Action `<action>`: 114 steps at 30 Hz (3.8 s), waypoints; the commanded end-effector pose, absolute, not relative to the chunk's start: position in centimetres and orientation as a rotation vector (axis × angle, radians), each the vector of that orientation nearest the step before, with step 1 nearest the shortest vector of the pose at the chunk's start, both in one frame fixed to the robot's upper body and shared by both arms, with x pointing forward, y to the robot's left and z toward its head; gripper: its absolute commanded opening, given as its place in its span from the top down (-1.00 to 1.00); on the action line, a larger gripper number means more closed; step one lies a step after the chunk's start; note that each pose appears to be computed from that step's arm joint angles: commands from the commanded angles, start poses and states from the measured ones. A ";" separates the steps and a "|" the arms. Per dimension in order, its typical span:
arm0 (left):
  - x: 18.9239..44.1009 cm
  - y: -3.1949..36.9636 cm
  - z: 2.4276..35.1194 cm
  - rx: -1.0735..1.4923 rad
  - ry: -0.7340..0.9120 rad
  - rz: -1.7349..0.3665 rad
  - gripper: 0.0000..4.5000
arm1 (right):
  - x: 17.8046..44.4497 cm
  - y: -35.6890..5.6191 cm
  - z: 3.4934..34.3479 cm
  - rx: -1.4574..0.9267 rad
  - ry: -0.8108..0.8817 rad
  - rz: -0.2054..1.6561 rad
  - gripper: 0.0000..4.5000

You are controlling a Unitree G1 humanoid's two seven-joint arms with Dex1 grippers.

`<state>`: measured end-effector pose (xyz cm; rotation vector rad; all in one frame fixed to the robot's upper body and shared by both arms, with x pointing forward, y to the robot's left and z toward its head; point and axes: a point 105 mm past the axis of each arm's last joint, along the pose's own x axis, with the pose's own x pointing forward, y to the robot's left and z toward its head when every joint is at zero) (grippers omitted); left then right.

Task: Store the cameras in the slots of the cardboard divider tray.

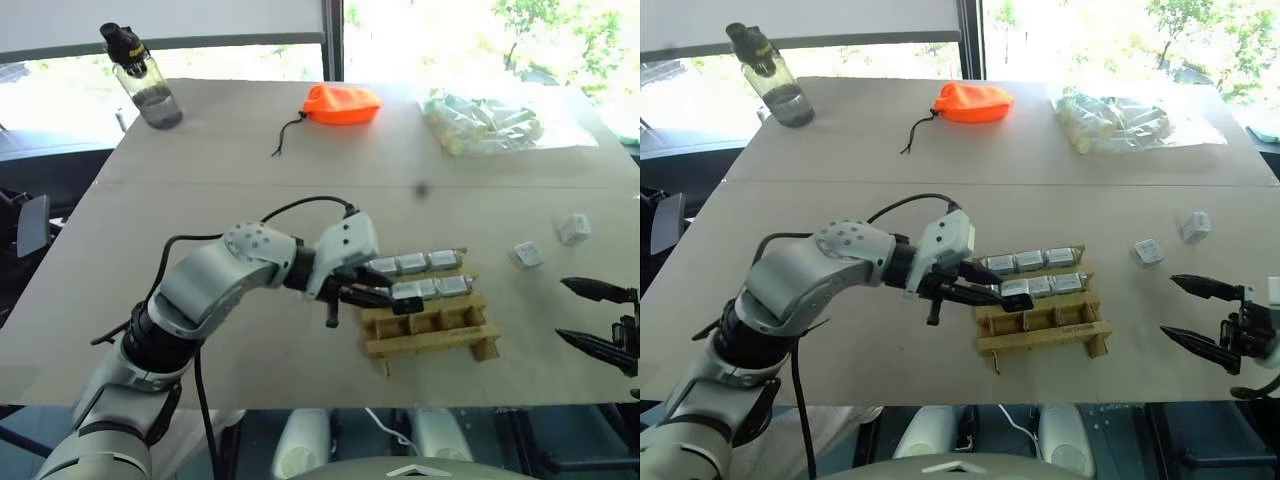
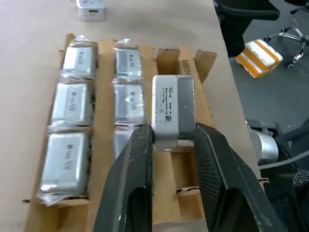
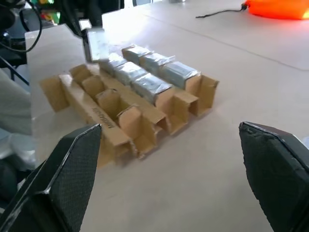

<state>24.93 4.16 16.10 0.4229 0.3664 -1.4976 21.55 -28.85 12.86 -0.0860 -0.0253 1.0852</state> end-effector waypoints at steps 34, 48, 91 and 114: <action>23.4 4.5 15.9 0.519 0.402 -1.591 0.71 | 21.5 -28.5 13.3 -0.344 0.037 1.323 -1.00; 23.3 4.7 14.5 0.532 0.494 -1.528 0.71 | 21.6 -28.9 13.1 -0.351 0.027 1.298 -1.00; 24.6 6.0 21.7 0.162 0.306 -1.461 -0.94 | 23.3 -30.6 13.8 -0.138 0.064 1.113 -1.00; 24.4 9.9 22.6 0.185 0.188 -1.401 -0.94 | 28.1 -30.5 10.9 -0.196 0.172 0.411 -1.00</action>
